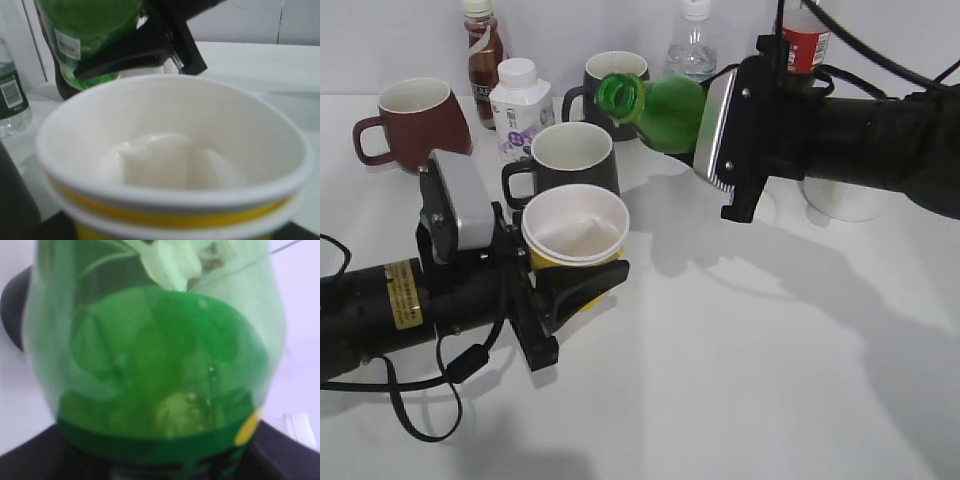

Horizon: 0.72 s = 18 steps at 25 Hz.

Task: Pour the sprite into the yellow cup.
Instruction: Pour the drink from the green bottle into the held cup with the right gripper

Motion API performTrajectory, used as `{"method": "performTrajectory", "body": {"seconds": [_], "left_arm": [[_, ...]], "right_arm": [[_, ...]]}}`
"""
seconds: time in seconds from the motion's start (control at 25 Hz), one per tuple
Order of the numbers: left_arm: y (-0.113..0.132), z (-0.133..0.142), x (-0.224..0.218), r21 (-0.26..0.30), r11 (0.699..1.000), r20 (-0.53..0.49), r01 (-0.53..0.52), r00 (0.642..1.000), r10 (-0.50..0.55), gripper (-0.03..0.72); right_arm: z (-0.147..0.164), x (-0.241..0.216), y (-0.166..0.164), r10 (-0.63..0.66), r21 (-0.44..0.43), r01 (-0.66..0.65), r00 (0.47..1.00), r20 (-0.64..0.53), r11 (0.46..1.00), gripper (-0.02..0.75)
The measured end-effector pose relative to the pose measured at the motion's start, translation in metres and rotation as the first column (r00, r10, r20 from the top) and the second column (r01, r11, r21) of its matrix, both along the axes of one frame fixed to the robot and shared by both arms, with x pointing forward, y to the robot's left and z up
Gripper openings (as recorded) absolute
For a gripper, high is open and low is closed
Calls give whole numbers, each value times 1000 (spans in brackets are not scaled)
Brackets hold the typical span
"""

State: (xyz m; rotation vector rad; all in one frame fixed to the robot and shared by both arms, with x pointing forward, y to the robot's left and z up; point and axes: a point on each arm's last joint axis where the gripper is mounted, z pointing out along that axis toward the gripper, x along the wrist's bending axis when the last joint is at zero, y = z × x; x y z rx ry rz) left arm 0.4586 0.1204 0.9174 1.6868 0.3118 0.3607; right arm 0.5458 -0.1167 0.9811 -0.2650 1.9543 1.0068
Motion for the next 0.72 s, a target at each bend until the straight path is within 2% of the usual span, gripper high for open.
{"method": "performTrajectory", "body": {"seconds": [0.36,0.56,0.72], "left_arm": [[-4,2,2,-20,1000,-32,7,999,-8,364],[-18,4,5,16,999,-26,31,999,-31,364],[-20,4,5,20,999,-32,25,999,-24,364]], "right_arm": [[0,0,0,40,-82,-33,995,92,996,429],[0,0,0,55,-115,-41,991,124,993,429],[-1,0,0,77,-159,-50,983,166,986,429]]}}
